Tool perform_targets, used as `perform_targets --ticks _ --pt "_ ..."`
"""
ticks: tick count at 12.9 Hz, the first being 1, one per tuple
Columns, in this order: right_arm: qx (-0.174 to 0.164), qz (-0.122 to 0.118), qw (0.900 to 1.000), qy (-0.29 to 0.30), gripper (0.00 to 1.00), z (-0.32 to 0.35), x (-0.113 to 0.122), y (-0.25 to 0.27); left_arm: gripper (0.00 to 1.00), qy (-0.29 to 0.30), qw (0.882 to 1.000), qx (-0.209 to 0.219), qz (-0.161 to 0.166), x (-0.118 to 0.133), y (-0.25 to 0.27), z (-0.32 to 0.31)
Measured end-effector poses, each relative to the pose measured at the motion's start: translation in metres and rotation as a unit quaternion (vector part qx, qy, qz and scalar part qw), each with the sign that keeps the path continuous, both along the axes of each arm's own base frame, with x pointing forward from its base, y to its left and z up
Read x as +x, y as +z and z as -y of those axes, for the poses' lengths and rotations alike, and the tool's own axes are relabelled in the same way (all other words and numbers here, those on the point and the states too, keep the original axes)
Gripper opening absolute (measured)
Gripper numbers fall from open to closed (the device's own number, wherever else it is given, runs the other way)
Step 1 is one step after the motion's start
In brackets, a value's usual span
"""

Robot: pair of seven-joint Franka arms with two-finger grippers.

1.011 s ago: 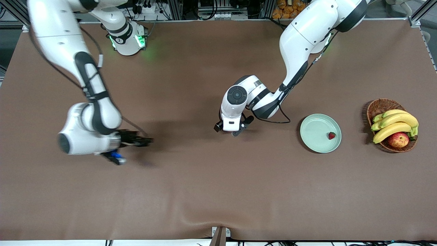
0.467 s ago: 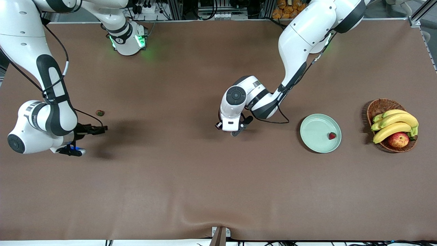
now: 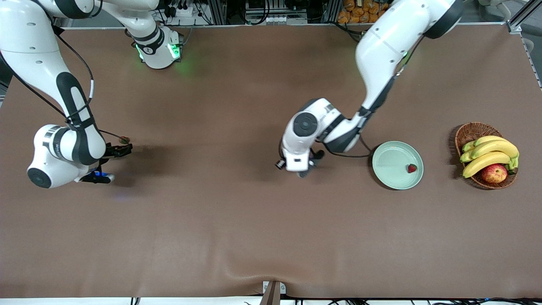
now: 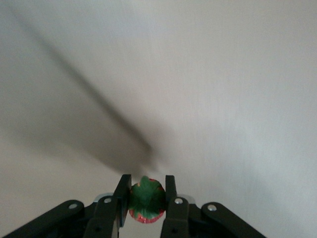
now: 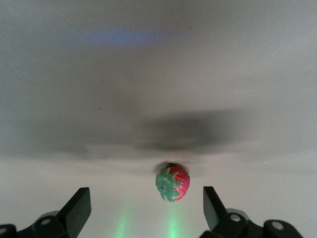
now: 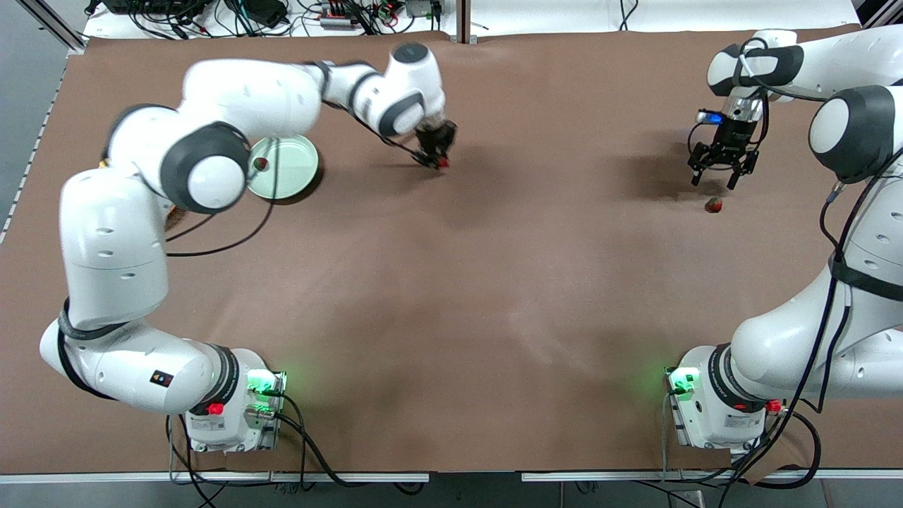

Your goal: Collect all strawberries into plate

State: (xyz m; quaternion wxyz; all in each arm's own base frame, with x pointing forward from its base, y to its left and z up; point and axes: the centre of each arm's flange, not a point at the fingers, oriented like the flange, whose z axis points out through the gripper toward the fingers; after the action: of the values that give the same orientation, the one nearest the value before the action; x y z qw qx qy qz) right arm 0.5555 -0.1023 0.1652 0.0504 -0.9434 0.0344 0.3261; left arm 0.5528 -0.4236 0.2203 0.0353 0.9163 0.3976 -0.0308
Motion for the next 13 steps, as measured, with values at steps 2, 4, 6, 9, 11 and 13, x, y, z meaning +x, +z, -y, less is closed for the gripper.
perform_targets --ticks 2,4,6,9,11,13 --pt "-0.001 -0.009 1.000 -0.003 1.00 0.005 -0.005 -0.008 0.32 -0.024 0.999 0.024 -0.006 0.028 0.024 -0.067" --pt "-0.002 -0.012 1.000 -0.008 0.99 0.012 -0.009 -0.011 0.32 -0.066 0.997 0.044 -0.022 0.042 0.030 -0.139" --pt "-0.002 -0.015 1.000 -0.010 0.90 0.015 -0.011 -0.013 0.32 -0.111 0.991 0.050 -0.047 0.048 0.020 -0.211" --pt "-0.001 -0.024 1.000 -0.008 0.87 0.015 -0.016 -0.020 0.32 -0.168 0.982 0.037 -0.072 0.053 0.000 -0.303" --pt "-0.003 -0.031 1.000 -0.002 0.80 0.016 -0.020 -0.027 0.32 -0.192 0.978 0.029 -0.079 0.053 -0.007 -0.339" --pt "-0.004 -0.034 0.999 0.000 0.64 0.016 -0.021 -0.030 0.37 -0.206 0.975 0.026 -0.082 0.051 -0.010 -0.346"
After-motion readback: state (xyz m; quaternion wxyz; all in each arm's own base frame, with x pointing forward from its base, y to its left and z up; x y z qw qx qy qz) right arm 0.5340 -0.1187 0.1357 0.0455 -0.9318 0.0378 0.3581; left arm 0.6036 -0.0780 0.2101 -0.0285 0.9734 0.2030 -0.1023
